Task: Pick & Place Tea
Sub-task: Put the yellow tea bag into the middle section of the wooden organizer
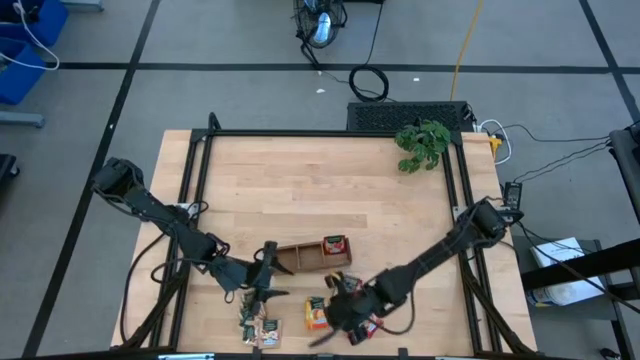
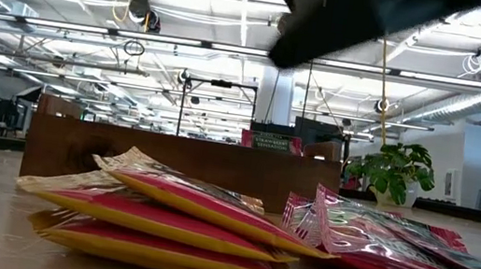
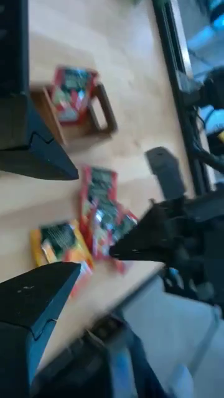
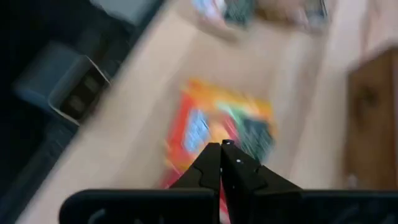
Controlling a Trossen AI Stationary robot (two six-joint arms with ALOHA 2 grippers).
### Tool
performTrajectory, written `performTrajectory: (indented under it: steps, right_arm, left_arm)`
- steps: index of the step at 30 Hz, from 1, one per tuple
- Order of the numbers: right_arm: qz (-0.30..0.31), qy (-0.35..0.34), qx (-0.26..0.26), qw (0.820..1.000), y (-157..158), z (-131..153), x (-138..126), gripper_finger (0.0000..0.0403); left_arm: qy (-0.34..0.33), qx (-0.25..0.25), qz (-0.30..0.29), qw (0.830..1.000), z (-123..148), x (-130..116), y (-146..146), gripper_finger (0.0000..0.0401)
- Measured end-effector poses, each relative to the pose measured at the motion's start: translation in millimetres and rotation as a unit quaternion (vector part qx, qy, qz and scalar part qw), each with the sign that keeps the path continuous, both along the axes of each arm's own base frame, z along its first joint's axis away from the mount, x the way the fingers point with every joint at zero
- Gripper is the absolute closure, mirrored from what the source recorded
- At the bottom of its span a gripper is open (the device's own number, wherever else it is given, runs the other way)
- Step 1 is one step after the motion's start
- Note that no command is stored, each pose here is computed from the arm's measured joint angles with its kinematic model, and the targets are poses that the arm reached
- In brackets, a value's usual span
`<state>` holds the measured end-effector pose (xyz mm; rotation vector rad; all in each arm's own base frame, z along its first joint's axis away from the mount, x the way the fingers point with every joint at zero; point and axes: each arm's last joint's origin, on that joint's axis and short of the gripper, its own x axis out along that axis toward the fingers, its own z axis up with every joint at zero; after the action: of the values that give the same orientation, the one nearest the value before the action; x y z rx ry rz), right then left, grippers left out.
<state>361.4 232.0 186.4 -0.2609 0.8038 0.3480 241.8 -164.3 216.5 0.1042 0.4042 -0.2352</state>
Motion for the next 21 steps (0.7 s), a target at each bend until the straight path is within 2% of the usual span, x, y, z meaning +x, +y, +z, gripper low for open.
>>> performTrajectory:
  steps: [3,5,9,12,15,21]
  right_arm:
    - [0.008,-0.033,0.022,0.999,4,-13,-6,0.0403]
    - [0.005,-0.043,0.024,0.999,2,-24,-9,0.0403]
    - [0.002,-0.063,0.029,0.998,1,-30,-10,0.0403]
    - [0.009,-0.052,0.017,0.998,2,-41,-10,0.0403]
    - [0.024,-0.049,0.029,0.998,3,-48,-6,0.0403]
    - [0.020,-0.051,0.025,0.998,-7,-51,1,0.0403]
  left_arm:
    - [0.003,-0.026,0.004,1.000,3,5,-7,0.0174]
    - [0.013,-0.027,-0.002,1.000,0,7,-16,0.0174]
    - [0.020,-0.048,-0.009,0.999,3,15,-35,0.0174]
    - [0.048,-0.049,-0.002,0.998,-5,20,-44,0.0174]
    - [0.064,-0.060,0.008,0.996,-14,27,-51,0.0174]
    - [0.097,-0.110,0.050,0.988,-34,41,-54,0.0174]
